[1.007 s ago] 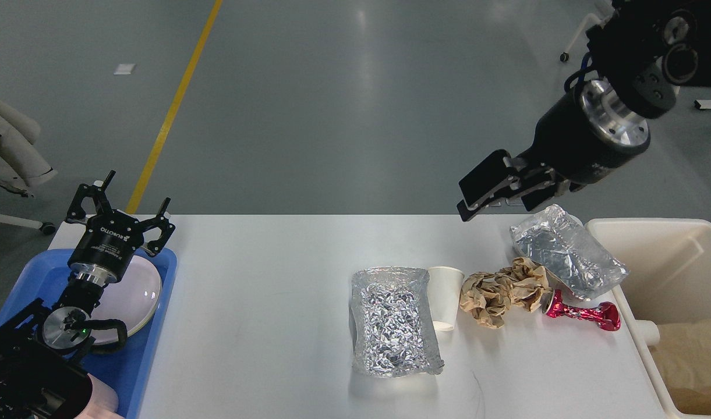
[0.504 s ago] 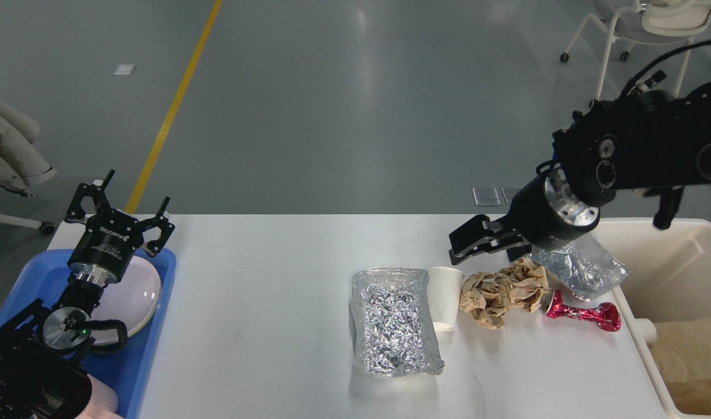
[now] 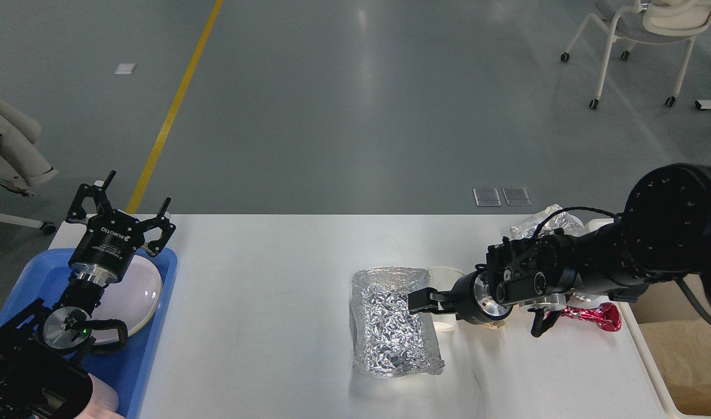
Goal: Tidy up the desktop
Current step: 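Move the right gripper to the foil-filled plastic bag and grasp it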
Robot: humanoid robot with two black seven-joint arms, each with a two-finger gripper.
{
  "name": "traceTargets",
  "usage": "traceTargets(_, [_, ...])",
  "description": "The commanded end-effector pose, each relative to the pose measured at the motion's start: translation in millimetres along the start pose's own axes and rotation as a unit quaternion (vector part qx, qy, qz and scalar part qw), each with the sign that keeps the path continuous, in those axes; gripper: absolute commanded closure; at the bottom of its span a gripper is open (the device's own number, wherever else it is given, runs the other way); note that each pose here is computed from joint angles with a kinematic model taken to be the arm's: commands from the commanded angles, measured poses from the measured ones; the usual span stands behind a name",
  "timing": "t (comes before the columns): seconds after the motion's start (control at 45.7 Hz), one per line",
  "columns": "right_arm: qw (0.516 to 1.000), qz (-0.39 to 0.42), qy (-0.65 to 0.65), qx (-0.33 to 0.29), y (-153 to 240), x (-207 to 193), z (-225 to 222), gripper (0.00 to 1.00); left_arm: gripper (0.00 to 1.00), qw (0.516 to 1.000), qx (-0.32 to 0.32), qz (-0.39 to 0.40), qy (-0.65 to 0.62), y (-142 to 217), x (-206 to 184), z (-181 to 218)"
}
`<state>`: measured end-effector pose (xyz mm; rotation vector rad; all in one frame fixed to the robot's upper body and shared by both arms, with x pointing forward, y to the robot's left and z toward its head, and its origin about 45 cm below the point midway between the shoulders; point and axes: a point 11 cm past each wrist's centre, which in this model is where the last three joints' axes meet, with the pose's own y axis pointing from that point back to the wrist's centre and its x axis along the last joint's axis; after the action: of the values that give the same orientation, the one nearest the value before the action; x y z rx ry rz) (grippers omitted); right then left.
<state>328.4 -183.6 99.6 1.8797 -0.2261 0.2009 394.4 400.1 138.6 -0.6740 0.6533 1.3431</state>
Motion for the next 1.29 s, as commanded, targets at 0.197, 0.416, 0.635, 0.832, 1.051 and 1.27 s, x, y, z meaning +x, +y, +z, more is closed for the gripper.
traceTargets(0.197, [1.0,0.008,-0.016,0.013,-30.9,-19.8,-2.4,0.0,0.0,1.0,0.0,0.0,0.0,0.0,0.0,0.0])
traceTargets(0.416, [1.0,0.015,-0.016,0.012,-34.8,-17.9,2.1,0.05,0.0,1.0,0.0,0.0,0.0,0.0,0.1,0.1])
traceTargets(0.635, [0.999,0.009,-0.035,0.036,-37.1,-23.1,-12.4,0.18,0.0,1.0,0.0,0.0,0.0,0.0,0.1,0.1])
traceTargets(0.832, [0.998,0.009,-0.041,0.042,-40.2,-26.7,-15.6,0.22,0.0,1.0,0.0,0.0,0.0,0.0,0.0,0.0])
traceTargets(1.051, [0.998,0.016,-0.042,0.04,-43.9,-30.4,-13.0,0.38,0.0,1.0,0.0,0.0,0.0,0.0,0.0,0.0])
traceTargets(1.27, [0.998,0.019,-0.043,0.04,-46.9,-34.3,-12.6,0.59,0.0,1.0,0.0,0.0,0.0,0.0,0.1,0.1])
